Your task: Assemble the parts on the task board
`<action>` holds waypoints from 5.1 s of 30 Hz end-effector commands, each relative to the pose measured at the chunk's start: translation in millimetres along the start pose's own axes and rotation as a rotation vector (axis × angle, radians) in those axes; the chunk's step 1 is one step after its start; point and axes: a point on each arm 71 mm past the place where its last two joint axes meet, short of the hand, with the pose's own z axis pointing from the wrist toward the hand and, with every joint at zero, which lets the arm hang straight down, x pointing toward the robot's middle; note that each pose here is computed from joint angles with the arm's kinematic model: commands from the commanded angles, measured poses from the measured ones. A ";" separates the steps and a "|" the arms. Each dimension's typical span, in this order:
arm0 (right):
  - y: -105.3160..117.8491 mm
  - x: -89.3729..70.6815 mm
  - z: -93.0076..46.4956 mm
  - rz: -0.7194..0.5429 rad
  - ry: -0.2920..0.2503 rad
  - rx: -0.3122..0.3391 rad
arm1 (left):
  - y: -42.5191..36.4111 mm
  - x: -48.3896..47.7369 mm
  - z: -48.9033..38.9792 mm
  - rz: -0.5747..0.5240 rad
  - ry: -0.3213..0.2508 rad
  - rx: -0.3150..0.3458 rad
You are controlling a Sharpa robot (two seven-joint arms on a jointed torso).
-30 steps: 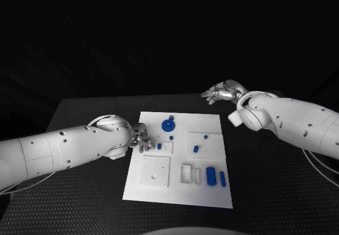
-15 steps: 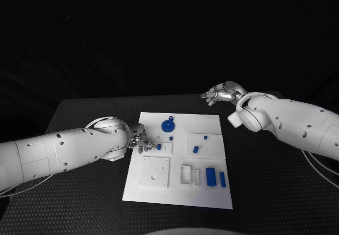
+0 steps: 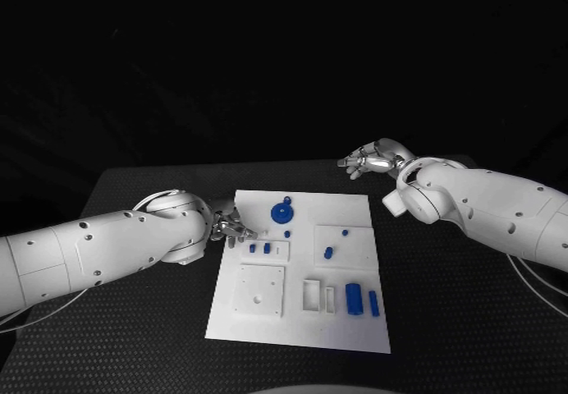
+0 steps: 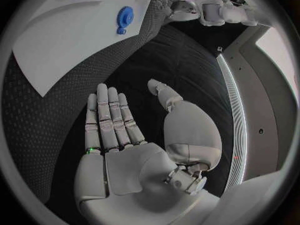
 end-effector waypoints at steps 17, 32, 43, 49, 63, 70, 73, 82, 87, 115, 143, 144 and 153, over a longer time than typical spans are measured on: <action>-4.0 -5.3 -0.7 -0.004 -0.009 -0.003 | -48.8 -29.9 -10.0 -0.001 -0.387 0.540; -2.3 -3.1 1.0 -0.001 -0.008 -0.010 | -80.9 -2.7 16.5 0.337 -0.335 0.563; 0.2 0.2 1.8 0.001 -0.003 -0.015 | -89.2 13.1 25.7 0.426 -0.303 0.571; 1.3 1.6 2.0 0.003 0.001 -0.018 | -88.6 21.8 32.5 0.449 -0.286 0.559; 2.5 3.1 1.5 0.005 0.006 -0.020 | -89.3 34.1 38.9 0.446 -0.271 0.556; 2.9 3.7 1.2 0.005 0.009 -0.021 | -88.0 34.4 39.8 0.429 -0.299 0.563; 2.8 3.6 1.1 0.006 0.009 -0.021 | -85.3 33.8 41.0 0.429 -0.293 0.552; 2.8 3.6 1.0 0.006 0.009 -0.021 | -82.8 35.1 43.1 0.438 -0.260 0.531; 2.9 3.8 1.1 0.006 0.010 -0.021 | -84.9 35.8 43.5 0.440 -0.256 0.533; 3.6 4.8 1.4 0.006 0.013 -0.021 | -87.1 40.7 44.0 0.433 -0.235 0.546; 2.9 4.3 1.8 0.006 0.013 -0.019 | -88.2 13.7 29.0 0.247 -0.347 0.571; 2.5 3.7 1.6 0.005 0.013 -0.019 | -86.3 11.9 28.4 0.222 -0.343 0.564; 0.7 1.2 0.1 0.005 0.009 -0.015 | -61.6 3.4 21.5 0.196 -0.325 0.521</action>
